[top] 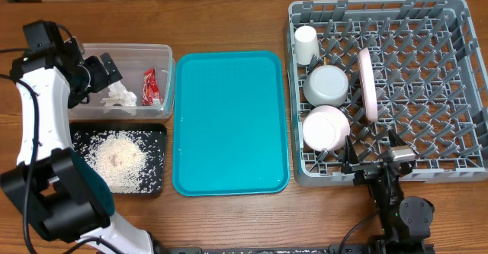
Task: Sort waste into correct bins and load items into the dishwasher
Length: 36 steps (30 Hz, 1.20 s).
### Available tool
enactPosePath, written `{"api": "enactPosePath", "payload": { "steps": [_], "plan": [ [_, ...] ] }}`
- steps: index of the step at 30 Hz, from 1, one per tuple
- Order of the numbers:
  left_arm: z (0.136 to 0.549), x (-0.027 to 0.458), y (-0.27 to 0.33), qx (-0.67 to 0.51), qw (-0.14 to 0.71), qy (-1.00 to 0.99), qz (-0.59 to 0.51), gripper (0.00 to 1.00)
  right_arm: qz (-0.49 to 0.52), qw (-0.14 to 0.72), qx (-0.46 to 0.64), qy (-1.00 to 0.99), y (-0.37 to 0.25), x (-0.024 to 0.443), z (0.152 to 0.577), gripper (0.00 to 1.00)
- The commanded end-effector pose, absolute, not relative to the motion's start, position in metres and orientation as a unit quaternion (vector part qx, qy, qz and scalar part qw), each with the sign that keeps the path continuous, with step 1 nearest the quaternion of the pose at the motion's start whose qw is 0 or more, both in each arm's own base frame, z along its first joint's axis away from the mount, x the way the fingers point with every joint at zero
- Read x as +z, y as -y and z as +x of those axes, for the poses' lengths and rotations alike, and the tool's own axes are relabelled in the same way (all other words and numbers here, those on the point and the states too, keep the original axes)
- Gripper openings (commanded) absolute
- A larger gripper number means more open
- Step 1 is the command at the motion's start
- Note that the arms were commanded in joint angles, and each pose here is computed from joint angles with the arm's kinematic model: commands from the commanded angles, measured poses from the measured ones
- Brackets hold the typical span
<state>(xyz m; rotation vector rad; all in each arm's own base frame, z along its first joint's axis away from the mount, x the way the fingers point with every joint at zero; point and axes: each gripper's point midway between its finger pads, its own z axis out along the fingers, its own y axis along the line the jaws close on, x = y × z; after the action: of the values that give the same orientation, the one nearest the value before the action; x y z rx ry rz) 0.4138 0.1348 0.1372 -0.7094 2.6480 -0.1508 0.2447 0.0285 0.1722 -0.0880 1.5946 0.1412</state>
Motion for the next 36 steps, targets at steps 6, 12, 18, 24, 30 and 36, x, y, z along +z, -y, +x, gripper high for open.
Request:
{"api": "enactPosePath", "payload": {
  "steps": [6,12,18,24,30,36],
  "plan": [
    [0.401,0.280,-0.046,-0.065,0.361,-0.921,-0.129,1.00,-0.037,0.698,0.065,-0.712,-0.028,0.171,0.245,1.00],
    [0.359,0.354,0.048,-0.115,0.442,-0.889,-0.010,1.00,-0.037,0.698,0.065,-0.712,-0.028,0.171,0.245,1.00],
    [0.309,0.397,0.086,-0.151,0.490,-0.857,0.052,1.00,-0.037,0.698,0.065,-0.712,-0.028,0.171,0.245,1.00],
    [0.261,0.381,0.076,-0.146,0.455,-0.877,0.048,1.00,-0.037,0.698,0.065,-0.712,-0.028,0.171,0.245,1.00],
    [0.224,0.334,0.062,-0.138,0.436,-0.889,0.033,1.00,-0.037,0.698,0.065,-0.712,-0.028,0.171,0.245,1.00],
    [0.229,0.280,0.049,-0.134,0.468,-0.874,0.008,1.00,-0.037,0.698,0.065,-0.712,-0.028,0.171,0.245,1.00]
  ]
}}
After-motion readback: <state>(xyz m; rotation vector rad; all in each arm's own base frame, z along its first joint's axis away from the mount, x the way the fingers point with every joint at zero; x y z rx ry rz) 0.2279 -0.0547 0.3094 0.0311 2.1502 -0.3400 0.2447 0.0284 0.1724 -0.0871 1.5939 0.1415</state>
